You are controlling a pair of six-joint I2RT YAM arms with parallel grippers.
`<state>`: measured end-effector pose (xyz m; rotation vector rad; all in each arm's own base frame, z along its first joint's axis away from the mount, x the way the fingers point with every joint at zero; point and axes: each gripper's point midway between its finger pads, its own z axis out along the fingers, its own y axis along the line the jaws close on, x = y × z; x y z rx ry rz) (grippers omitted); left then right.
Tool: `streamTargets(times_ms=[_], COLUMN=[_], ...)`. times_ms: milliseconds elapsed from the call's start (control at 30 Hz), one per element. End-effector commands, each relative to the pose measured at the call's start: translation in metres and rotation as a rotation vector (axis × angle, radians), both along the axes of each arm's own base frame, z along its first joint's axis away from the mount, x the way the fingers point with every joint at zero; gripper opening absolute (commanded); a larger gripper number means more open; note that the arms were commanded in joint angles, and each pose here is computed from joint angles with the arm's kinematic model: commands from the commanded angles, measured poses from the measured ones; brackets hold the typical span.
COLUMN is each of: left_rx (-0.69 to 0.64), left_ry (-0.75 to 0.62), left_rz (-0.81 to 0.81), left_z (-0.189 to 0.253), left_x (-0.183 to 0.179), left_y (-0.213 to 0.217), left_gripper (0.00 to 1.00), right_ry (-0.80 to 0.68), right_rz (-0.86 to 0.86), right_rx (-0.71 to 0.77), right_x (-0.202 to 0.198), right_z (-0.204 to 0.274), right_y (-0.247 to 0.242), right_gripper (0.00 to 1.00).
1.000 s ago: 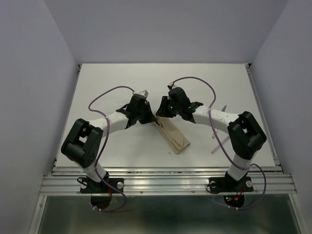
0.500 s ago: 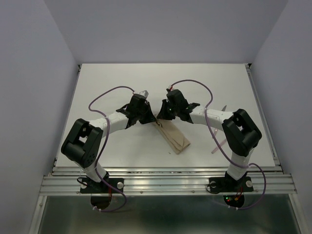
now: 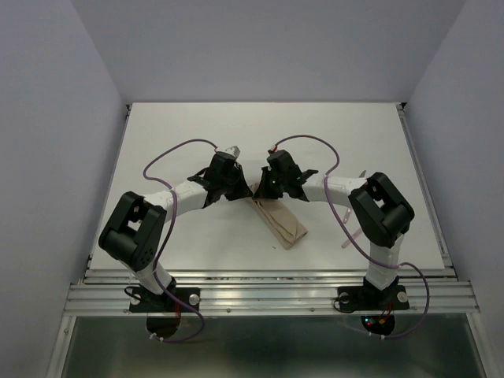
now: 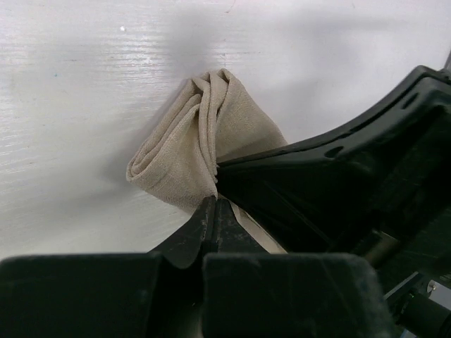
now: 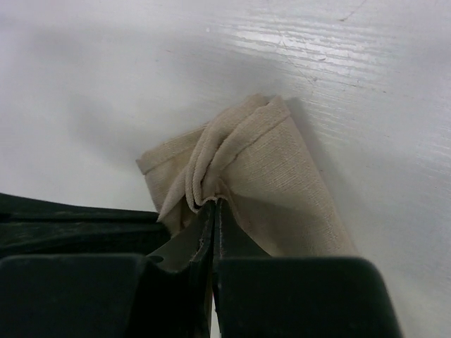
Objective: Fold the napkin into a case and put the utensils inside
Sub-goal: Grasp the top corner of the smaller rectangle folded napkin from the folded napkin.
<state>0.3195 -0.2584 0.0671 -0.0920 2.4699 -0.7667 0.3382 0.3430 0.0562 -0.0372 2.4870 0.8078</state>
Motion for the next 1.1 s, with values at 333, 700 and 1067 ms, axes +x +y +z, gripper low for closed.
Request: streamTargets(times_ms=[333, 700, 1067], left_rx=[-0.062, -0.071, -0.041], left_ry=[-0.077, -0.047, -0.060], left_rz=[-0.078, -0.140, -0.140], left_z=[0.021, 0.007, 0.007], left_x=[0.004, 0.000, 0.003], left_y=[-0.014, -0.022, -0.018], left_gripper=[0.00, 0.00, 0.00], right_ry=[0.052, 0.023, -0.114], right_rz=[-0.037, -0.022, -0.101], right_rx=[-0.021, 0.166, 0.068], right_x=[-0.006, -0.001, 0.015], right_z=[-0.043, -0.012, 0.034], right_y=[-0.003, 0.025, -0.002], right_gripper=[0.01, 0.01, 0.43])
